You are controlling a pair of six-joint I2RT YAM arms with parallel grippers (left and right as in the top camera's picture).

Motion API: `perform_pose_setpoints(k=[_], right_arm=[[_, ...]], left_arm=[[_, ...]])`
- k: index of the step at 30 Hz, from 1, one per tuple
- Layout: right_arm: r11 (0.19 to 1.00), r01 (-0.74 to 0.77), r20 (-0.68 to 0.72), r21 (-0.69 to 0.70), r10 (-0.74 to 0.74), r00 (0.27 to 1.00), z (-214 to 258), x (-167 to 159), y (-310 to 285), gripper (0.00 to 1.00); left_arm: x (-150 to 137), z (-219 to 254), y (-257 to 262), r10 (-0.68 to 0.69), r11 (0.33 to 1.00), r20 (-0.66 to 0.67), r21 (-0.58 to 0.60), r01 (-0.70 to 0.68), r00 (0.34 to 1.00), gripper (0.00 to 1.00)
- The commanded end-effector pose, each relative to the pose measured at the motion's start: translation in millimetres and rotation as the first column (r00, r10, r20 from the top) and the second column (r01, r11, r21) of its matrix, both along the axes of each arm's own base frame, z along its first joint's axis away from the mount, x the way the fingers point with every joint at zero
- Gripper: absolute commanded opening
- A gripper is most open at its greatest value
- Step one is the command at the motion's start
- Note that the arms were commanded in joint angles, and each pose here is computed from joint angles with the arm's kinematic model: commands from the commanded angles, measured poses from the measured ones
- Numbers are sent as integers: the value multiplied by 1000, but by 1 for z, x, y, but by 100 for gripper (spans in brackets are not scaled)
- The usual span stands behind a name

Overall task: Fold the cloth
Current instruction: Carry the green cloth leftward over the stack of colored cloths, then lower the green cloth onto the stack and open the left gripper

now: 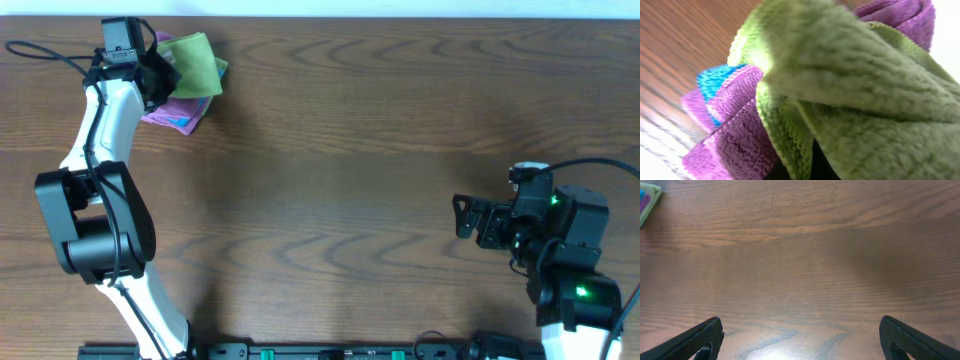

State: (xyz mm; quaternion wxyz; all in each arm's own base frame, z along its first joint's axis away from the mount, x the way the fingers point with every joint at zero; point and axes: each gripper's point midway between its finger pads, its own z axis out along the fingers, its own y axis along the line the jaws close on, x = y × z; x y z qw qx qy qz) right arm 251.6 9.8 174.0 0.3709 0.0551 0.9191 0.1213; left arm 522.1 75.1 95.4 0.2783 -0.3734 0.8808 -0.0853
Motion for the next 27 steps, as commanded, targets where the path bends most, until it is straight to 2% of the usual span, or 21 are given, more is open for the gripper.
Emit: perform_pose_setpoints(k=[1,4,12,16,27], right_arm=[[1000,11,-6,14,-11,1000,-2,-1,-1,99],[1000,11,-6,14,-11,1000,-2,-1,-1,99],[1000,11,-6,14,-11,1000,-2,-1,-1,99],[1000,11,-6,14,-11,1000,-2,-1,-1,99],[1000,11,-6,14,-11,1000,-2,-1,-1,99]], left_arm=[[-5,-3,18,4,996,-25,89,-2,1000,11],[-6,-3,23,10,995,-28,98,-7,1000,19],[-12,-3,39,28,993,-40,115,-23,999,52],[-14,-2,42,22,993,-46,119,-16,999,62],[-16,20,44,-32,986,-34,163,37,999,78]])
